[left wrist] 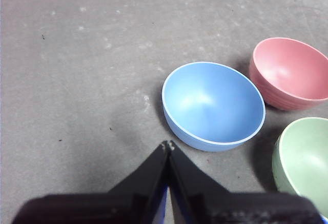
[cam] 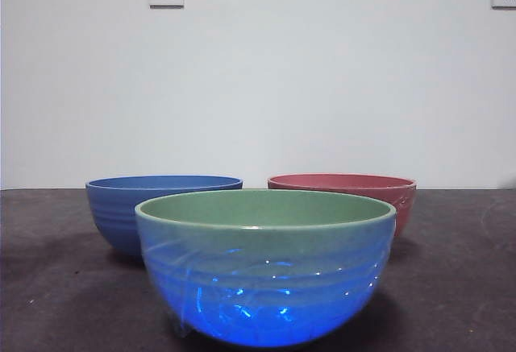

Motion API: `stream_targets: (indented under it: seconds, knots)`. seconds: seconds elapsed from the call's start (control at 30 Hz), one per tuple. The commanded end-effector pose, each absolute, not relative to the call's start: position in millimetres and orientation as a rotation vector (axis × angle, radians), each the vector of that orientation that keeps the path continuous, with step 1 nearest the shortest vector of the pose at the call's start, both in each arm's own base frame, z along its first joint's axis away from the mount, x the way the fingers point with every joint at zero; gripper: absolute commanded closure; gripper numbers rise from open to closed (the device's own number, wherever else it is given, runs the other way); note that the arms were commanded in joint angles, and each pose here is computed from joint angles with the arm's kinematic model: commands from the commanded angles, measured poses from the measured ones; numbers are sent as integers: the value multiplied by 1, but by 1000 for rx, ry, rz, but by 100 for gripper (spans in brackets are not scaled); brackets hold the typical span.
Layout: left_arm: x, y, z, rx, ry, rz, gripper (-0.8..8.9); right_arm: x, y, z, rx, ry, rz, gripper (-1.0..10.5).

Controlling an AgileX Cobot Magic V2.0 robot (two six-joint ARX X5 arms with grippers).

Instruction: Pick up the green bowl on the top,put the green bowl on the left,pick up the red bowl in the middle,put the red bowl on the right

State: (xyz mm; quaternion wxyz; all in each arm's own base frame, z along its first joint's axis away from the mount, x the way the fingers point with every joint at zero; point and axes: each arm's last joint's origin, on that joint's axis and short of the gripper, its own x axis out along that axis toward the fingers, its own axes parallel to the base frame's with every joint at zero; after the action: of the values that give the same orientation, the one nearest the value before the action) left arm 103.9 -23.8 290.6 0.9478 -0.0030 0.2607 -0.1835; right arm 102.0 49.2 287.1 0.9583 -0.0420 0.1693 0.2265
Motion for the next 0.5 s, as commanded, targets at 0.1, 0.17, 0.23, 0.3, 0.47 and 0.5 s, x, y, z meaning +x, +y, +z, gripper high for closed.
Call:
stream_targets:
  seconds: [0.1, 0.17, 0.23, 0.3, 0.47, 0.5]
  knots:
    - [82, -18, 296, 119, 399, -301, 817, 101, 49, 284, -80, 370, 460, 945]
    - [72, -14, 297, 111, 303, -253, 817, 101, 49, 283, -81, 377, 459, 945]
    - [64, -11, 293, 103, 189, -223, 817, 101, 49, 284, -81, 375, 459, 945]
    - [62, -9, 281, 99, 105, -190, 817, 101, 49, 283, -81, 376, 460, 945]
    - [73, -5, 232, 97, 51, -122, 817, 101, 49, 283, -81, 376, 460, 945]
    - [76, -5, 220, 96, 61, -114, 817, 101, 49, 284, -81, 376, 460, 945]
